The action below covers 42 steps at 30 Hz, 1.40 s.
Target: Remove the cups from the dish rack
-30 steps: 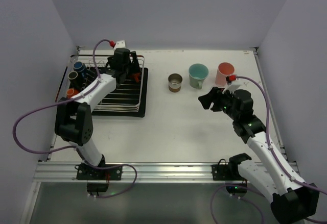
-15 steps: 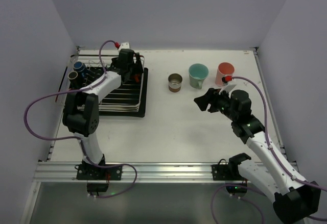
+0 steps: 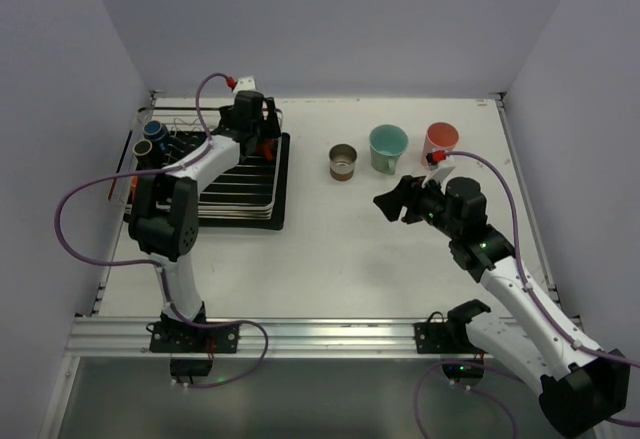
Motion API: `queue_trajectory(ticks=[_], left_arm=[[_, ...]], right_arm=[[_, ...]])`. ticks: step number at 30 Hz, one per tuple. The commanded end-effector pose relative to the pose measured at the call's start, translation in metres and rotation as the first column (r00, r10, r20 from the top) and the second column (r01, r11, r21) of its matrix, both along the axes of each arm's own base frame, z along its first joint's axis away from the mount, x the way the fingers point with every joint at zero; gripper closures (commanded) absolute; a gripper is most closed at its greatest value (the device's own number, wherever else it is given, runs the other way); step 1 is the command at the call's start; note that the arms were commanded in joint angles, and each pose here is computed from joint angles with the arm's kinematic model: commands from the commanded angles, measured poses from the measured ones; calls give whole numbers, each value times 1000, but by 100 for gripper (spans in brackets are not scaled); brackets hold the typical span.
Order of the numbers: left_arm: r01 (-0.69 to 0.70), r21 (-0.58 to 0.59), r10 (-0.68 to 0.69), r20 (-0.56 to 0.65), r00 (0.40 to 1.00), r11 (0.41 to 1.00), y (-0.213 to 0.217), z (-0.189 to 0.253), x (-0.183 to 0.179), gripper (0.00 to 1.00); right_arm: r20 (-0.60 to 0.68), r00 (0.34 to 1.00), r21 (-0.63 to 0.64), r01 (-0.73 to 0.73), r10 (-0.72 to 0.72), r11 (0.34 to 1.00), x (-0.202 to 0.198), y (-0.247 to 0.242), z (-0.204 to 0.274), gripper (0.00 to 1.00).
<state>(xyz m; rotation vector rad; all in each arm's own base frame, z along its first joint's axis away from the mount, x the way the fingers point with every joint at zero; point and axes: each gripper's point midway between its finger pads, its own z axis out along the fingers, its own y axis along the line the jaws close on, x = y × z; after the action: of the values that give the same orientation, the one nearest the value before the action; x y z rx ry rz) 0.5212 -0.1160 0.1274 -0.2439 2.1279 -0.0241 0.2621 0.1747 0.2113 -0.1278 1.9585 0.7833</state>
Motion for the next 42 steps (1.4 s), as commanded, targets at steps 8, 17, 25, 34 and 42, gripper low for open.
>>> queue_trajectory(ticks=[8,17,25,34,42], left_arm=[[-21,46,22,-11,1000,999,5,-18,6,6],[-47,117,52,-37,998,992,8,-21,-6,21],[-63,159,76,-77,994,985,13,-25,-8,9],[-28,109,41,-124,991,994,1,-45,-8,8],[-33,95,45,-122,991,995,1,-43,-13,28]], right_arm=[[69,997,26,-35,33,999,1,7,24,36],[79,996,35,-40,37,999,1,8,31,36],[79,996,39,-41,37,998,1,8,31,36],[82,996,34,-37,34,999,1,8,33,36],[82,996,41,-39,35,998,0,8,36,36]])
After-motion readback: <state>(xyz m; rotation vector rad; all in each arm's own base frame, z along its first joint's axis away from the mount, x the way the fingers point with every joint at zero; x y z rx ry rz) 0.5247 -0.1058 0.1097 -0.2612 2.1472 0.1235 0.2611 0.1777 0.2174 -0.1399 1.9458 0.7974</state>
